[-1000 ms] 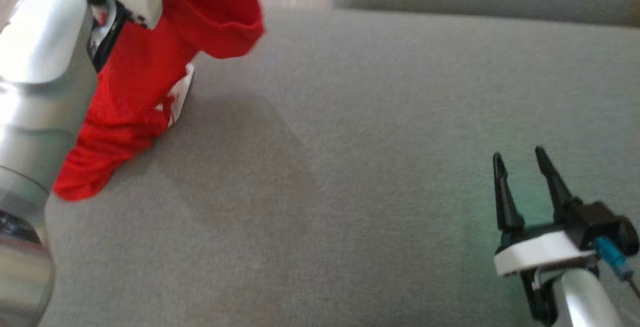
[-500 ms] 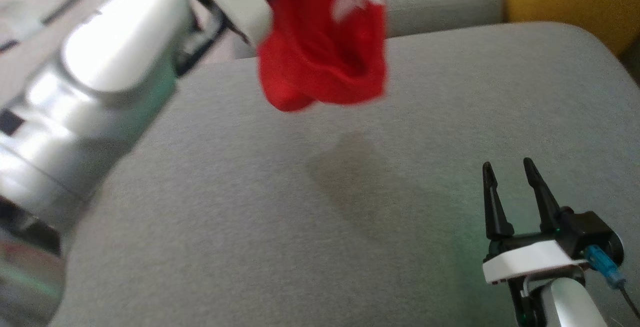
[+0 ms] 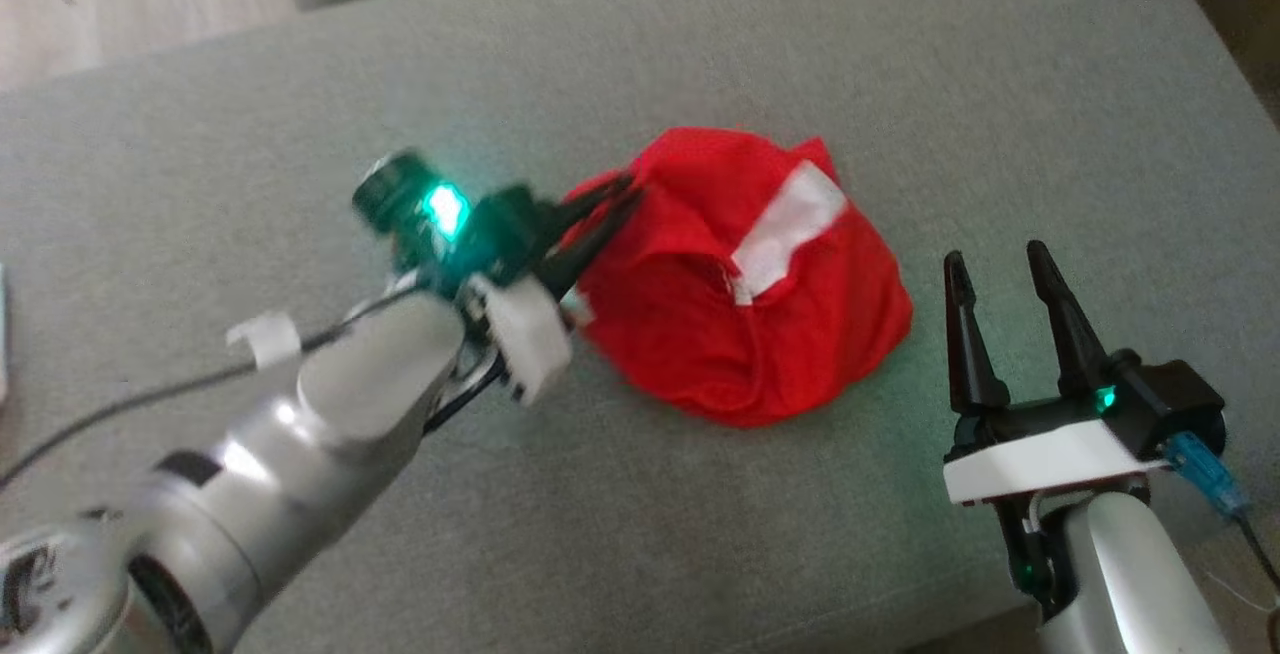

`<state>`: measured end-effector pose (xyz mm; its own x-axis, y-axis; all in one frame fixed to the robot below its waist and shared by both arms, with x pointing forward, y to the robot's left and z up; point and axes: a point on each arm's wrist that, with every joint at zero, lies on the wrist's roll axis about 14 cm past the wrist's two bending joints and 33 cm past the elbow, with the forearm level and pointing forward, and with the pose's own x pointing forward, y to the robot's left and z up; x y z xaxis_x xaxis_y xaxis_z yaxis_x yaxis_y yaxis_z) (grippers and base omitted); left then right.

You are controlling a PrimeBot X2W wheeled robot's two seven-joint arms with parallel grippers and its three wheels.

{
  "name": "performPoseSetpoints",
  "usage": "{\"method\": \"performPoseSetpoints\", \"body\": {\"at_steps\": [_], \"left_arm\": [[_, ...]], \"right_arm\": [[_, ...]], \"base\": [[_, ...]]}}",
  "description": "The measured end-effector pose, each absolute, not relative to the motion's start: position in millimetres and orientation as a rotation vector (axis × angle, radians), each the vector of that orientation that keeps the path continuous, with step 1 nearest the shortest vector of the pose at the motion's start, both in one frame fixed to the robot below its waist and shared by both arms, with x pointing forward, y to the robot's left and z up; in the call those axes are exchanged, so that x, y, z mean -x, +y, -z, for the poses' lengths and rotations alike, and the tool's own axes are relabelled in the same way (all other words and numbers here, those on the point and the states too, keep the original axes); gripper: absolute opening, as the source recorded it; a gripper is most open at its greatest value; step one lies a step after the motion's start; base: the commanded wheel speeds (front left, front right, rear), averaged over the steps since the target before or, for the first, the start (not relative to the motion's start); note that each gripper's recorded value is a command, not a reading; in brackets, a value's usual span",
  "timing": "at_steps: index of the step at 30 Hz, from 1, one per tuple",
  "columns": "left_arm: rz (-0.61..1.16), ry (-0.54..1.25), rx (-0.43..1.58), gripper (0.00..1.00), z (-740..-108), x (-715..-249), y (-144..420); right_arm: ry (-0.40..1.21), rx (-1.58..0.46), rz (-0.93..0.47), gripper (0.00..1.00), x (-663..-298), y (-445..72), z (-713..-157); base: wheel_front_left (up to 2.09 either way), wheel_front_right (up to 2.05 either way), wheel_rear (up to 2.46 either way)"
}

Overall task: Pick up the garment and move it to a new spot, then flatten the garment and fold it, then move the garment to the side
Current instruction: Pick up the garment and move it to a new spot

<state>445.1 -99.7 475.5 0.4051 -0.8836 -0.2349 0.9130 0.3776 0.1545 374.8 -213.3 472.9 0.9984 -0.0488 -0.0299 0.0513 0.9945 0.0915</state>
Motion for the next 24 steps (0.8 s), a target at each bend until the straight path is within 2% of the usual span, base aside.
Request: {"method": "performPoseSetpoints", "body": {"at_steps": [1, 2, 3, 4, 10, 16, 24], "left_arm": [[1.142, 0.149, -0.283, 0.0, -459, -445, -96], [1.12, 0.172, -0.281, 0.3, -448, -446, -93], [1.12, 0.172, -0.281, 0.78, -448, -446, -93], [1.094, 0.181, -0.27, 1.0, -443, -448, -92], [0.91, 0.043, -0.073, 1.0, -496, -441, -93], [0.472, 0.033, 0.071, 1.0, -501, -409, 13], [0.131, -0.097, 0.114, 1.0, -526, -358, 110]], "right_arm": [[0.039, -0.091, 0.055, 1.0, -375, -215, -469], [0.05, -0.089, 0.061, 1.0, -374, -217, -466], [0.05, -0.089, 0.061, 1.0, -374, -217, -466], [0.057, -0.089, 0.065, 1.0, -374, -218, -464], [0.06, -0.104, 0.069, 1.0, -362, -217, -462], [0.053, -0.129, 0.034, 1.0, -335, -202, -463], [-0.018, -0.102, -0.075, 1.0, -339, -172, -486]], "base": [[0.0, 0.0, 0.0], [0.0, 0.0, 0.0], [0.0, 0.0, 0.0], [0.0, 0.0, 0.0], [0.0, 0.0, 0.0], [0.0, 0.0, 0.0], [0.0, 0.0, 0.0]]}}
